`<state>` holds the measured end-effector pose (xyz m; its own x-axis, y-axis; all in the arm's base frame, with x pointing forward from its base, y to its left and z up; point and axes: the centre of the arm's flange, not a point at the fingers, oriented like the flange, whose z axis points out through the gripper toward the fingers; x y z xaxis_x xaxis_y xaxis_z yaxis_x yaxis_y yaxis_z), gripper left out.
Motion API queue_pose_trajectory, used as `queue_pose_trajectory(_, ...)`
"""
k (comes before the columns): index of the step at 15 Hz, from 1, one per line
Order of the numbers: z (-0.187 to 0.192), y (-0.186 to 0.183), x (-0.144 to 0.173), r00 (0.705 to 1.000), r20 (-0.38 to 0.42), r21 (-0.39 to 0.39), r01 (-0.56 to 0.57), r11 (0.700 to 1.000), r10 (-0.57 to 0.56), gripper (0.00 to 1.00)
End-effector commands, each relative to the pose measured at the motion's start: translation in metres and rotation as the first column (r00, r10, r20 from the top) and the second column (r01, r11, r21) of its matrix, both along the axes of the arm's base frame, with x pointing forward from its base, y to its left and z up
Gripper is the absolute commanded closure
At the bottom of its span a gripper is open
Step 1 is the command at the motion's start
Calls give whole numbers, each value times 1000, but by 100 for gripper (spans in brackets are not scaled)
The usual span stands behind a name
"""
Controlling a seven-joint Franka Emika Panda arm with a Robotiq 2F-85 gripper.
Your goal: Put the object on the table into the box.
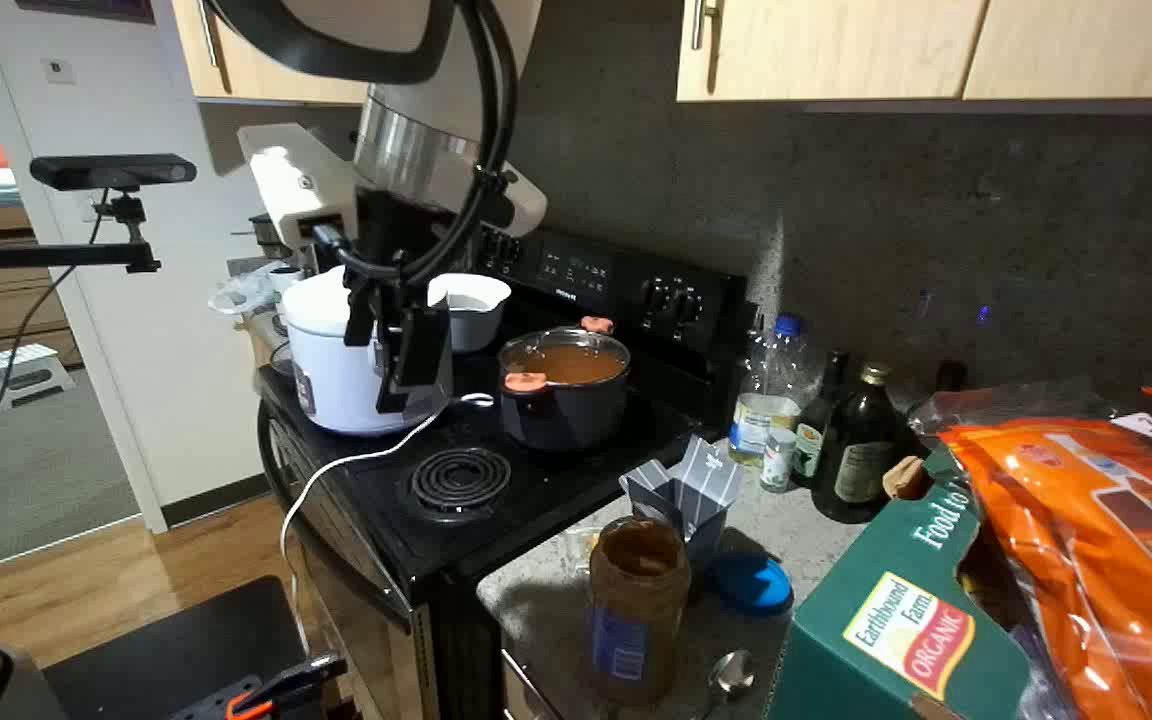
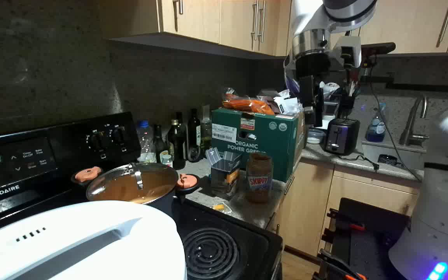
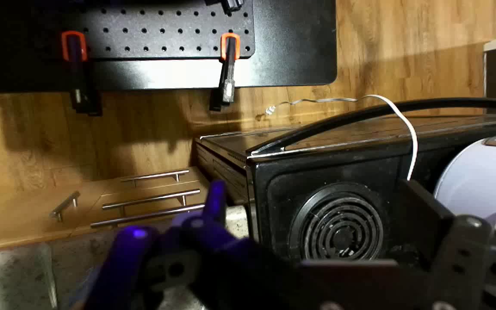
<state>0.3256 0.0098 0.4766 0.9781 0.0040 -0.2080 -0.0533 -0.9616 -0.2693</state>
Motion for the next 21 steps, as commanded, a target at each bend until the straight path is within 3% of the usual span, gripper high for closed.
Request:
queue_pose_trajectory(1, 0, 0, 0, 1000, 0, 0, 0, 1000, 0, 0)
queue_pose_trajectory(13, 0, 0, 0, 1000, 0, 0, 0, 1000, 0, 0)
queue_pose_trajectory(16, 4, -8, 19, 994, 96, -1, 48, 999, -48, 0)
queue_pose_trajectory(21, 0, -16, 45, 981, 181, -19, 78, 997, -73, 0)
